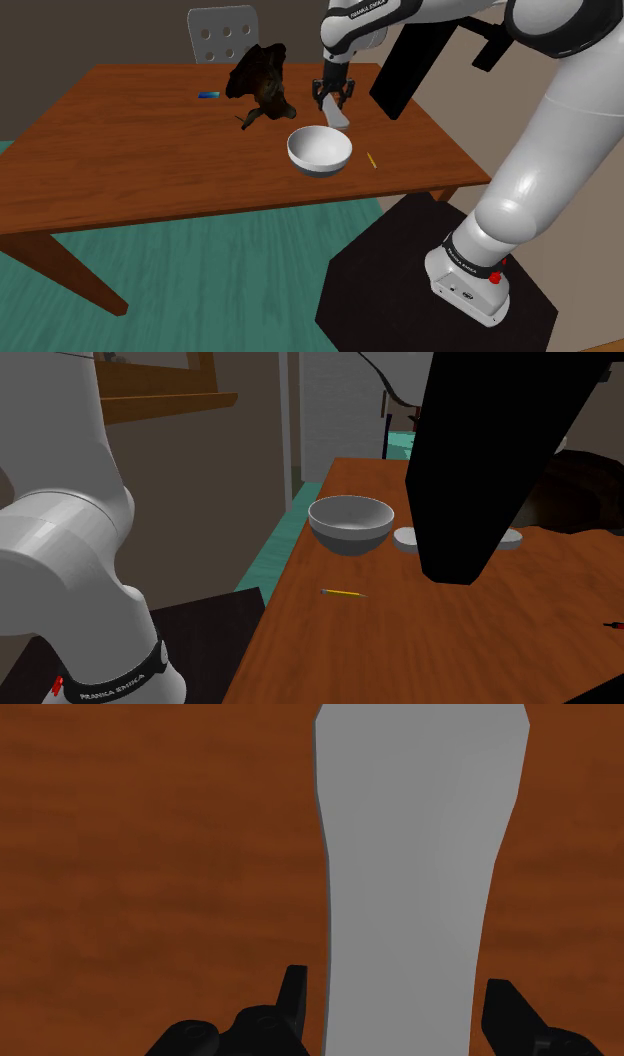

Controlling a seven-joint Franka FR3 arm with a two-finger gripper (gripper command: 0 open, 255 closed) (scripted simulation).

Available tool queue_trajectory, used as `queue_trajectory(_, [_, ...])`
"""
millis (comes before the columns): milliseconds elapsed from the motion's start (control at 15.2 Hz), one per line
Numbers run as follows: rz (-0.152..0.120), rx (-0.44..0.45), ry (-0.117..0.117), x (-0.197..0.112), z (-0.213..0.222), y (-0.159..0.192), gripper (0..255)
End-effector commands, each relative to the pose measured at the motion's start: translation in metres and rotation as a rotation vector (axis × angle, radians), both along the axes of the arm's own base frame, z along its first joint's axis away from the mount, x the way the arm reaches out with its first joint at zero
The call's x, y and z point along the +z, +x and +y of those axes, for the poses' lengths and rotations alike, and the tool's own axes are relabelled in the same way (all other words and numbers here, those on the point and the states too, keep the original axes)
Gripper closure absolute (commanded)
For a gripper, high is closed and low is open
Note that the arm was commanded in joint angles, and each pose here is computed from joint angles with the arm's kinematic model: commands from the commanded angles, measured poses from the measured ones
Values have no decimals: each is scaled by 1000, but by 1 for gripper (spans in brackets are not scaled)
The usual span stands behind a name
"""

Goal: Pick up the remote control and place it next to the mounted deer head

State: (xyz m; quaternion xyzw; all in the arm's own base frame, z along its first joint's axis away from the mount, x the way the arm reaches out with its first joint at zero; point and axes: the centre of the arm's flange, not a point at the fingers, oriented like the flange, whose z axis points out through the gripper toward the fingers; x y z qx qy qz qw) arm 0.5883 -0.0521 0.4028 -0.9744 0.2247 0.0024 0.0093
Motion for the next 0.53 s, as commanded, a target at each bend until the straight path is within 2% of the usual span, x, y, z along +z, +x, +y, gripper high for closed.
queue_trajectory(0, [-1, 0, 0, -11, 0, 0, 255])
queue_trajectory(462, [-1, 0, 0, -48, 0, 0, 255])
